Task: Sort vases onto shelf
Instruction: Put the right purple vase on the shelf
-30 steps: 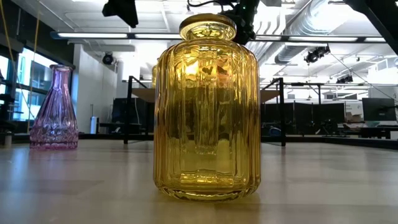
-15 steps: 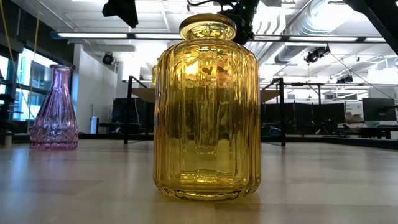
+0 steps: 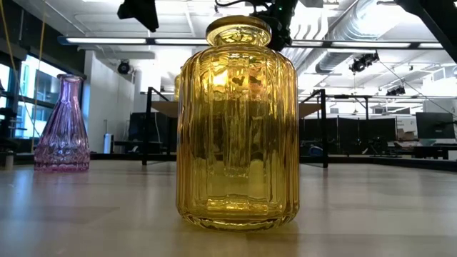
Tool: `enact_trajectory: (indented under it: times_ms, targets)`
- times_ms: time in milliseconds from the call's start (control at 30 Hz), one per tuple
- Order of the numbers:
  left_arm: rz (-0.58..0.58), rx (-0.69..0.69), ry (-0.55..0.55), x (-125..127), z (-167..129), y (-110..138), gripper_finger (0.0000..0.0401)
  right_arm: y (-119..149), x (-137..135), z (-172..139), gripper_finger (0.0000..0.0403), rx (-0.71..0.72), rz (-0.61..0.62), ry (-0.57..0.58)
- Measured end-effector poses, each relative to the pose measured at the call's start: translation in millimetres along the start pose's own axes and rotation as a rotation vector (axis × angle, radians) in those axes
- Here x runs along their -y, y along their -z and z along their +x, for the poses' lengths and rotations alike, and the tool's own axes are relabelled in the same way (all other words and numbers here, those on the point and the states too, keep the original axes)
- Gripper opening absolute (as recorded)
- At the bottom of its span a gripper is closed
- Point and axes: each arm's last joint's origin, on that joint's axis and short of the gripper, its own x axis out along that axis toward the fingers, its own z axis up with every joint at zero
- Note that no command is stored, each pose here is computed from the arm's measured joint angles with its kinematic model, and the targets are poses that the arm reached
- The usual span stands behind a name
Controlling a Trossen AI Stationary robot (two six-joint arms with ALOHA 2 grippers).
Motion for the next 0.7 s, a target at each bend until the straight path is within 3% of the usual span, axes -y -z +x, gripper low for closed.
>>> enact_trajectory:
  times_ms: [700]
  targets:
    - [0.006, 0.0, 0.0, 0.1, 0.0, 0.1, 0.0071, -2.6, -0.8, 14.0, 0.0012, -0.043, -0.006, 0.024]
